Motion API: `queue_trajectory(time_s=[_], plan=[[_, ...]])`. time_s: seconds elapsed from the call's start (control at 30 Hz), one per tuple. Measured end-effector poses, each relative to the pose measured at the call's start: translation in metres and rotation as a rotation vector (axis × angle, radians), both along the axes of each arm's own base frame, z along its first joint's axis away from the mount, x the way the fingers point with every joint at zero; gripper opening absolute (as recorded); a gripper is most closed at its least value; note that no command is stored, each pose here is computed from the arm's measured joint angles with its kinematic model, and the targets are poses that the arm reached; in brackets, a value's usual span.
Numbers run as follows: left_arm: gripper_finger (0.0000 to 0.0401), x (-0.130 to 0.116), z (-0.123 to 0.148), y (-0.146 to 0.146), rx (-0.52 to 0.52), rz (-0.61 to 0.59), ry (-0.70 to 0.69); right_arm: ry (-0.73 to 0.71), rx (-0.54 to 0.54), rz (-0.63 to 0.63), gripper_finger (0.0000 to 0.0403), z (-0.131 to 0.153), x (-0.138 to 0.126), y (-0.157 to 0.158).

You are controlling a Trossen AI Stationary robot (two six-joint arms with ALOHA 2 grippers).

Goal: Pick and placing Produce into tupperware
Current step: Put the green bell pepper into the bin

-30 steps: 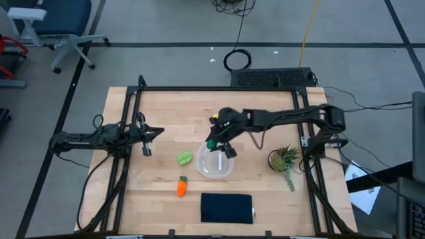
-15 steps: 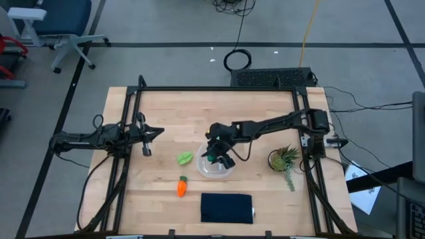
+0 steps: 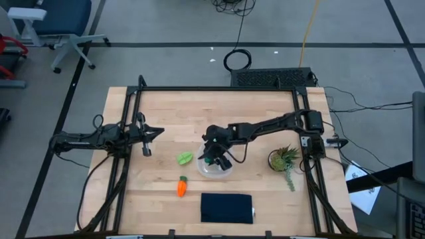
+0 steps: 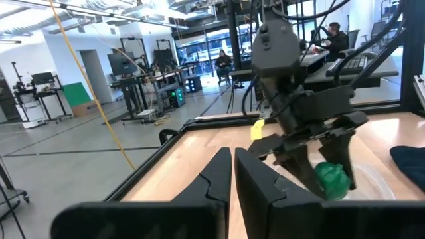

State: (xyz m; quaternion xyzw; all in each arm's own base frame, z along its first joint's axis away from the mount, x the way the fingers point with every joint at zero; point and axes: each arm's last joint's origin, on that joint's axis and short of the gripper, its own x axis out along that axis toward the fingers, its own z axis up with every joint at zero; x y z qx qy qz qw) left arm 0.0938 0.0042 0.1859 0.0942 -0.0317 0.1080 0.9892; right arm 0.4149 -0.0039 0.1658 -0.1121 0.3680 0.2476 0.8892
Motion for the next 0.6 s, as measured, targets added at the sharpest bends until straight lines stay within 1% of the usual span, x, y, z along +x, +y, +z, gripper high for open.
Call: queue_trajectory(time_s=[0.13, 0.23, 0.33, 0.6], plan=[[0.0026, 0.0, 0.0, 0.0, 0.0, 0.0, 0.0, 0.0, 0.001, -0.015, 0.0202, -0.004, 0.002, -0.003], [0.0026, 0.0, 0.0, 0.0, 0.0, 0.0, 0.0, 0.041, 0.021, -0.026, 0.0202, -0.016, 0.003, -0.001], [0.0026, 0.0, 0.0, 0.0, 0.0, 0.0, 0.0, 0.052, 0.024, -0.028, 0.0202, -0.024, 0.005, -0.001], [0.0026, 0.0, 0.0, 0.0, -0.003, -0.001, 0.003, 0.049, 0.023, -0.03, 0.0202, -0.027, 0.007, -0.001]])
